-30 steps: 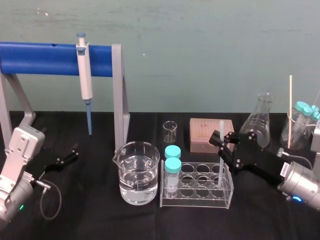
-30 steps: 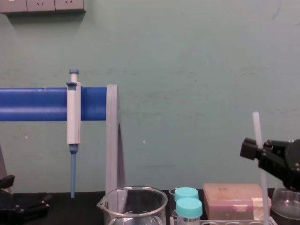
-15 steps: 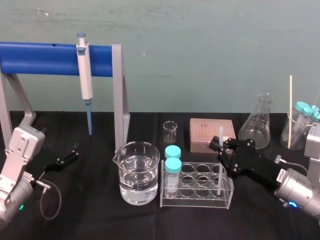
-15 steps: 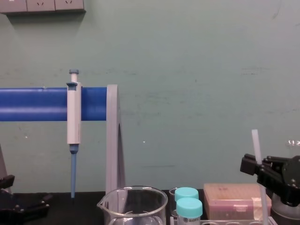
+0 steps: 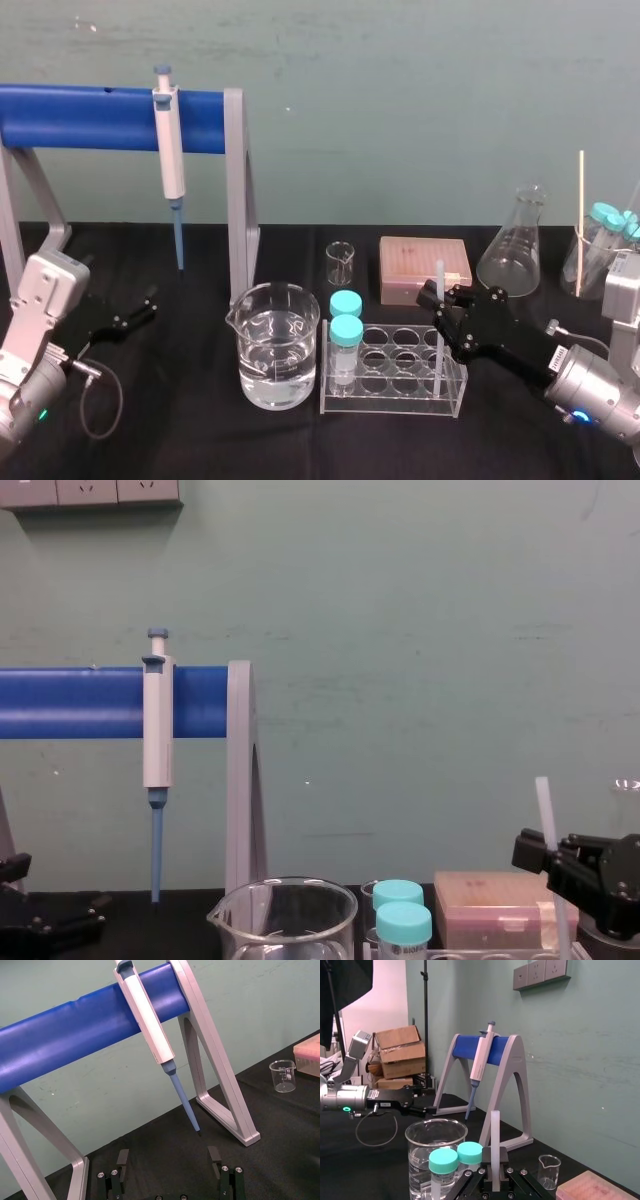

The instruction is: Pick up the stirring rod with one hand, then place it down.

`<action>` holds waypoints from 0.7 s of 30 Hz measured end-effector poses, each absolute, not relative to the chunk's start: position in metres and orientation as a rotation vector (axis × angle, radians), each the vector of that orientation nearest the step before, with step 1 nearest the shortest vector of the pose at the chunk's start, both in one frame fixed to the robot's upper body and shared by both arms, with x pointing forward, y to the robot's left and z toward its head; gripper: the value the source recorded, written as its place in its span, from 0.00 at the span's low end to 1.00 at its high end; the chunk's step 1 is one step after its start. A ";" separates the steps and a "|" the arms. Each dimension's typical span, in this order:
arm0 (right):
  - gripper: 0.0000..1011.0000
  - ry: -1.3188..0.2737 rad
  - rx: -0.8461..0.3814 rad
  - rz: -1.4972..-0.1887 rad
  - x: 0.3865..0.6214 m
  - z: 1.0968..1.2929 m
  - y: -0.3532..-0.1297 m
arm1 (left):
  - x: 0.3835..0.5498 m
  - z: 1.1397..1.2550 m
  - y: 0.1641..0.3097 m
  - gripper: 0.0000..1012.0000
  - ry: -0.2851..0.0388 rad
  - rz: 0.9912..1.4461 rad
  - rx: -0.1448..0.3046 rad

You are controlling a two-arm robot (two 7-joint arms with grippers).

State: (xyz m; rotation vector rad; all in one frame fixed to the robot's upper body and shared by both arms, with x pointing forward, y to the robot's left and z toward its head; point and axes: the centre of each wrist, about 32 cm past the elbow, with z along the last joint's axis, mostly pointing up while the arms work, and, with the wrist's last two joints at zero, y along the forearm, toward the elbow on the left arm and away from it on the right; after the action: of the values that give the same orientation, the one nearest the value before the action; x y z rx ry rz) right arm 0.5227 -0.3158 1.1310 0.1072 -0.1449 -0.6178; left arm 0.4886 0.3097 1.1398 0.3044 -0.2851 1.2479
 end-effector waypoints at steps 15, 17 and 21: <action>0.07 -0.145 0.097 -0.625 0.523 1.130 -0.316 | 0.489 1.140 0.310 0.99 -0.285 1.248 0.304; 0.08 -0.145 0.098 -0.625 0.523 1.130 -0.316 | 0.489 1.140 0.310 0.99 -0.285 1.248 0.304; 0.18 -0.145 0.099 -0.625 0.523 1.130 -0.316 | 0.489 1.140 0.310 0.99 -0.285 1.248 0.304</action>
State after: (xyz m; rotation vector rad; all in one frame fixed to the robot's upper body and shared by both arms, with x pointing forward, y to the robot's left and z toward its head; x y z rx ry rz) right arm 0.5226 -0.3164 1.1300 0.0985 -0.1448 -0.6247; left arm 0.4886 0.3097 1.1398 0.3044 -0.2851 1.2480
